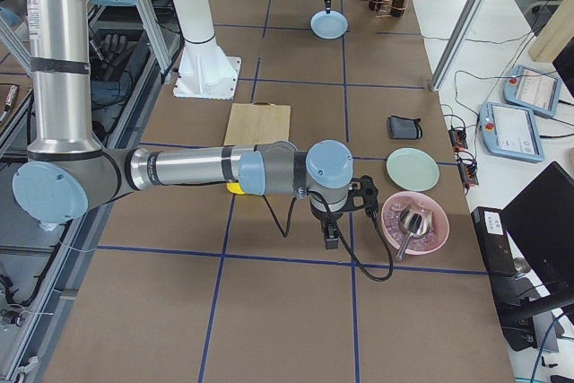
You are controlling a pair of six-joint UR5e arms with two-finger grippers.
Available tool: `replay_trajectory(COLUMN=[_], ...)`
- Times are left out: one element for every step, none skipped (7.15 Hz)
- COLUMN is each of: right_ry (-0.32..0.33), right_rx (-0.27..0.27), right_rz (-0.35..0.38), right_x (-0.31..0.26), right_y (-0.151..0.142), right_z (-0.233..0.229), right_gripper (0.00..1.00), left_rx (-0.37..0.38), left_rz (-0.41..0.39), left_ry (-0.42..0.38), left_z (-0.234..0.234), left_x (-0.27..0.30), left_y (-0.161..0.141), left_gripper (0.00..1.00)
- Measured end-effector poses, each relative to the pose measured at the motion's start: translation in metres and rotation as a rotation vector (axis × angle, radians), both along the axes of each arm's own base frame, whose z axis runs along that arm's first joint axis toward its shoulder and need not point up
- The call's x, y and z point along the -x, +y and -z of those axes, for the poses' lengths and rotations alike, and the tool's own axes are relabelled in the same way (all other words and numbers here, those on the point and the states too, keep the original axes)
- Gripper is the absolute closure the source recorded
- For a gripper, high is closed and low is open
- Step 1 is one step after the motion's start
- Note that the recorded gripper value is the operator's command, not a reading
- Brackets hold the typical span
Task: Pick orange to plate
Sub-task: 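Slide the light blue plate with the left gripper toward the table center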
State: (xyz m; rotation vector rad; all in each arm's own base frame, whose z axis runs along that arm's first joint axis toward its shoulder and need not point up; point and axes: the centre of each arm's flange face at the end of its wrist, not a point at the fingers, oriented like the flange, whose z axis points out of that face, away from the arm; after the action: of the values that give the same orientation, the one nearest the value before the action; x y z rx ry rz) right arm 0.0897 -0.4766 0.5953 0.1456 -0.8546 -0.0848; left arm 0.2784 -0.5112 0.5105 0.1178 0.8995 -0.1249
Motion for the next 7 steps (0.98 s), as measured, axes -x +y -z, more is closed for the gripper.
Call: replay_trajectory(right_ry=[0.0, 0.001, 0.001, 0.001, 0.002, 0.002, 0.002], right_rx=[-0.001, -0.001, -0.001, -0.001, 0.0, 0.002, 0.005], right_rz=[0.001, 0.001, 0.001, 0.001, 0.001, 0.001, -0.001], right_x=[0.0, 0.0, 0.0, 0.0, 0.0, 0.0, 0.0], right_y=[0.0, 0.0, 0.0, 0.0, 0.0, 0.0, 0.0], right_z=[0.0, 0.0, 0.0, -0.001, -0.002, -0.002, -0.003], right_gripper=[0.0, 0.0, 0.0, 0.0, 0.0, 0.0, 0.0], left_rx=[0.013, 0.03, 0.05, 0.085, 0.139, 0.205, 0.271], left_rz=[-0.005, -0.006, -0.001, 0.02, 0.056, 0.078, 0.093], left_ry=[0.035, 0.05, 0.05, 0.057, 0.083, 0.12, 0.147], left_z=[0.015, 0.04, 0.075, 0.111, 0.145, 0.179, 0.209], left_x=[0.011, 0.013, 0.006, -0.004, -0.021, -0.055, -0.099], left_y=[-0.005, -0.015, -0.031, -0.044, -0.05, -0.045, -0.028], left_gripper=[1.0, 1.0, 1.0, 1.0, 1.0, 1.0, 1.0])
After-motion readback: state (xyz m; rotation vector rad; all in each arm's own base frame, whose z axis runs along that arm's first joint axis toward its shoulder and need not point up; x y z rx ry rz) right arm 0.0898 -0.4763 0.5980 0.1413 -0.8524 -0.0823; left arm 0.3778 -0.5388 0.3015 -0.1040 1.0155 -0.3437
